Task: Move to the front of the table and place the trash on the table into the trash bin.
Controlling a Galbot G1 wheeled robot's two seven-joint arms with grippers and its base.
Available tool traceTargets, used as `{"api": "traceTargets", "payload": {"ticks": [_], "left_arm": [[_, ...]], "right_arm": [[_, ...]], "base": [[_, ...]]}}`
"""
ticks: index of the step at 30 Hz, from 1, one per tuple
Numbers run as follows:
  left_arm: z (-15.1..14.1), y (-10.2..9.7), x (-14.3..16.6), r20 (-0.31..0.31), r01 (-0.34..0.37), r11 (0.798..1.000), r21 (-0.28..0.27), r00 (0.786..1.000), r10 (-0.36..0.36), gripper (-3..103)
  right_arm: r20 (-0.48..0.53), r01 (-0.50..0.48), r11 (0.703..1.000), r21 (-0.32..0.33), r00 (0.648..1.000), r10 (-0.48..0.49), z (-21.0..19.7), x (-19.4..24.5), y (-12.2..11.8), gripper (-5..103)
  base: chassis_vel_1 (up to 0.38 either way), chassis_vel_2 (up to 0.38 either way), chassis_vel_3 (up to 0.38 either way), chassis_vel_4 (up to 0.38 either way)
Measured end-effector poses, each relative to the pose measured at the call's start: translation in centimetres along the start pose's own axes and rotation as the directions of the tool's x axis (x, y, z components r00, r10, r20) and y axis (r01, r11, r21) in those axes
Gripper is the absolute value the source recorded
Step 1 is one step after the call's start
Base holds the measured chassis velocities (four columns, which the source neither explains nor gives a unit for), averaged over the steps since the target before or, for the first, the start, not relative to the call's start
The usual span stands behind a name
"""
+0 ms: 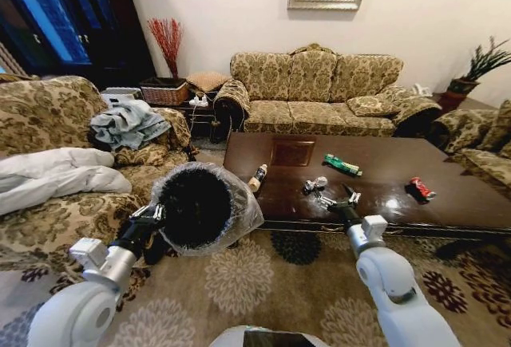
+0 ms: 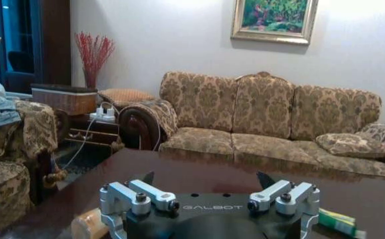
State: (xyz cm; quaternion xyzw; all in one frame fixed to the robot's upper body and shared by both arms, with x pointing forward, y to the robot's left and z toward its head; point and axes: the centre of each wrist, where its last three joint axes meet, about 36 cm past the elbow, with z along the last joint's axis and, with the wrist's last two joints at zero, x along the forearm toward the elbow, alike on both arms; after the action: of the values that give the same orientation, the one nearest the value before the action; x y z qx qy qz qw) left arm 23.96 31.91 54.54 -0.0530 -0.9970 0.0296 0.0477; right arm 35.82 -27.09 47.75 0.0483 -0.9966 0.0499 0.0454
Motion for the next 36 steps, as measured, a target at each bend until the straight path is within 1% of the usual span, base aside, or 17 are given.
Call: {"api": "traceTargets", "payload": {"ticks": [6, 9, 11, 12, 14, 15, 16, 17, 19, 20, 23, 25, 26, 28, 29, 33, 36], "left_arm": [[-0.2, 0.0, -0.2, -0.002, -0.004, 1.0, 0.001, 1.0, 0.004, 2], [-0.3, 0.1, -0.4, -0.03, 0.014, 1.0, -0.01, 0.999, -0.014, 2], [-0.8, 0.4, -1.0, -0.05, 0.003, 1.0, -0.024, 0.999, -0.004, 2], [-0.8, 0.4, -1.0, -0.05, 0.003, 1.0, -0.024, 0.999, -0.004, 2], [-1.0, 0.5, -1.3, -0.053, -0.012, 1.0, -0.029, 0.999, 0.011, 2], [-1.0, 0.6, -1.4, -0.057, -0.02, 0.999, -0.029, 0.998, 0.018, 2], [-1.0, 0.6, -1.4, -0.061, -0.017, 0.999, -0.029, 0.998, 0.016, 2], [-1.0, 0.6, -1.4, -0.061, -0.017, 0.999, -0.029, 0.998, 0.016, 2], [-0.7, 0.8, -1.2, -0.073, -0.006, 1.0, -0.027, 0.997, 0.004, 2], [-0.7, 0.8, -1.2, -0.073, -0.006, 1.0, -0.027, 0.997, 0.004, 2], [-0.8, 1.0, -1.2, -0.089, 0.007, 0.999, -0.045, 0.996, -0.01, 2], [-0.9, 1.0, -1.3, -0.096, 0.007, 0.999, -0.048, 0.995, -0.011, 2], [-1.3, 1.2, -1.6, -0.129, 0.008, 0.999, -0.049, 0.992, -0.014, 2], [-1.5, 1.5, -2.1, -0.158, 0.01, 0.999, -0.044, 0.987, -0.017, 2], [-1.5, 1.5, -2.1, -0.158, 0.01, 0.999, -0.044, 0.987, -0.017, 2], [-1.6, 2.3, -3.0, -0.174, 0.008, 0.998, -0.059, 0.985, -0.018, 2], [-1.8, 3.4, -3.6, -0.173, 0.018, 0.997, -0.07, 0.984, -0.03, 2]], "right_arm": [[-0.01, -0.015, 1.0, -0.016, 1.0, 0.015, 0.0, -1.4, -0.1, 100], [-0.01, -0.018, 0.999, -0.044, 1.0, 0.018, -0.2, -2.4, -0.1, 100], [-0.024, -0.034, 0.995, -0.096, 0.999, 0.032, 0.0, -3.1, -0.4, 100], [-0.024, -0.034, 0.995, -0.096, 0.999, 0.032, 0.0, -3.1, -0.4, 100], [-0.05, -0.058, 0.985, -0.163, 0.997, 0.05, 0.0, -4.0, -0.8, 100], [-0.081, -0.071, 0.974, -0.214, 0.995, 0.055, 0.0, -5.0, -0.9, 100], [-0.099, -0.077, 0.967, -0.243, 0.994, 0.054, 0.1, -6.0, -0.8, 100], [-0.099, -0.077, 0.967, -0.243, 0.994, 0.054, 0.1, -6.0, -0.8, 100], [-0.13, -0.081, 0.958, -0.273, 0.99, 0.047, 0.9, -8.5, -0.3, 100], [-0.13, -0.081, 0.958, -0.273, 0.99, 0.047, 0.9, -8.5, -0.3, 100], [-0.162, -0.062, 0.947, -0.316, 0.987, 0.011, 2.0, -12.1, 0.9, 100], [-0.168, -0.059, 0.944, -0.323, 0.986, 0.004, 2.0, -12.6, 1.2, 100], [-0.189, -0.057, 0.938, -0.342, 0.982, -0.009, 2.0, -14.2, 2.1, 100], [-0.215, -0.07, 0.932, -0.354, 0.976, -0.009, 1.8, -16.0, 3.0, 100], [-0.215, -0.07, 0.932, -0.354, 0.976, -0.009, 1.8, -16.0, 3.0, 100], [-0.251, -0.087, 0.926, -0.367, 0.968, -0.008, 1.5, -18.8, 4.5, 100], [-0.286, -0.095, 0.916, -0.389, 0.958, -0.022, 1.0, -22.3, 5.9, 100]], "base": [[0.083, 0.21, -0.083, -0.186], [0.051, 0.178, -0.054, -0.164], [0.031, 0.109, 0.002, -0.073], [0.027, 0.109, 0.019, -0.032], [0.0, 0.0, 0.0, 0.0], [0.0, 0.0, 0.0, 0.0], [-0.042, -0.062, -0.002, 0.01], [-0.042, -0.062, -0.002, 0.01], [0.0, 0.0, 0.0, 0.0], [0.0, 0.0, 0.0, 0.0], [0.0, 0.0, 0.0, 0.0], [0.0, 0.0, 0.0, 0.0], [0.0, 0.0, 0.0, 0.0], [0.0, 0.0, 0.0, 0.0], [0.0, 0.0, 0.0, 0.0], [0.0, 0.0, 0.0, 0.0], [0.0, 0.0, 0.0, 0.0]]}}
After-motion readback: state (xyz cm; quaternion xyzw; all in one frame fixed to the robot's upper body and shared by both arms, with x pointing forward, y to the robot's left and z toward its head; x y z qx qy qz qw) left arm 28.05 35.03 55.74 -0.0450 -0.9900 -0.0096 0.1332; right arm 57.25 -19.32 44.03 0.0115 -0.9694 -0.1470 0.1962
